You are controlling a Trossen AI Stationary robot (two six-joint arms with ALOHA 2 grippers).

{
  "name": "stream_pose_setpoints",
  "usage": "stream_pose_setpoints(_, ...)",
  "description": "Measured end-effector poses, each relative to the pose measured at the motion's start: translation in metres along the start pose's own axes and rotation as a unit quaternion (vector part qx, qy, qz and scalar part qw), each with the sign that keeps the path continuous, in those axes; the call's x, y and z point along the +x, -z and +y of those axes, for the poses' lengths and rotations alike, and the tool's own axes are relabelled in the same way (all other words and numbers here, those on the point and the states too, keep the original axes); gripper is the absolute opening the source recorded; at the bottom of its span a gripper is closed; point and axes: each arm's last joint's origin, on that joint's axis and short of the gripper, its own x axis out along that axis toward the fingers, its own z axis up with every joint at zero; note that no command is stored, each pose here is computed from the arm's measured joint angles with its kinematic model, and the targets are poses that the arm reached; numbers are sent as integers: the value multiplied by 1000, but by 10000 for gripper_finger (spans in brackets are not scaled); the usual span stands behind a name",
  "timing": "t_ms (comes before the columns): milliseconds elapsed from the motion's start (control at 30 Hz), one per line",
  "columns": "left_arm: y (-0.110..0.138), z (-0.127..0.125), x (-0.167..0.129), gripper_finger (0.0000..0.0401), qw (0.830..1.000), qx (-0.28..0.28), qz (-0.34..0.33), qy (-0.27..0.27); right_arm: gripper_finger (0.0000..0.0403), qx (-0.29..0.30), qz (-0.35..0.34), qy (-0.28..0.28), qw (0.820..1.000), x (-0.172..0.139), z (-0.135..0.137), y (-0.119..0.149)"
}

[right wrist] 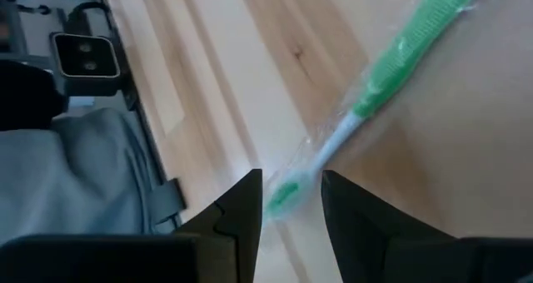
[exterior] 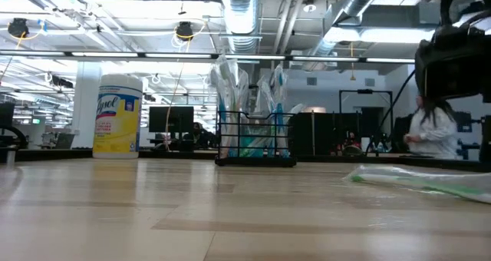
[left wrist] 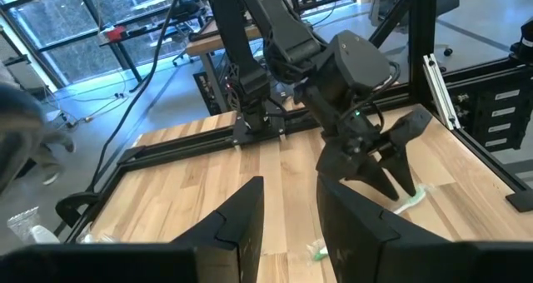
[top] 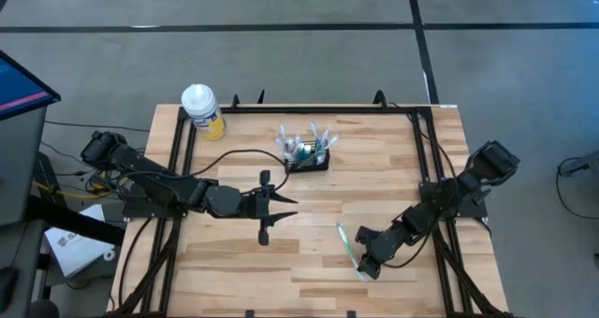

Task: Pick & Place toothbrushing station
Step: Put the green toothbrush into the black mesh organizer

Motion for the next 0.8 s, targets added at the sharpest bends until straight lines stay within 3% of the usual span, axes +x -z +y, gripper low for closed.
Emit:
stream_pose_setpoints(300, 0, 0, 0, 108, 1000, 0, 0, 0, 111, 5, 1, 17, 1000, 3, -5, -1)
stream_pose_setpoints(433, 0, 0, 0, 108, 1000, 0, 0, 0, 78, 6, -1, 18, 1000, 3, -5, -3)
stream_pose_setpoints(567, 0, 0, 0, 108, 1000, 0, 0, 0, 13, -7, -5, 15, 1000, 3, -5, -5)
stream_pose_setpoints(800, 0, 0, 0, 108, 1000, 0, 0, 0, 2, -19, -6, 11, 1000, 3, -2, -7)
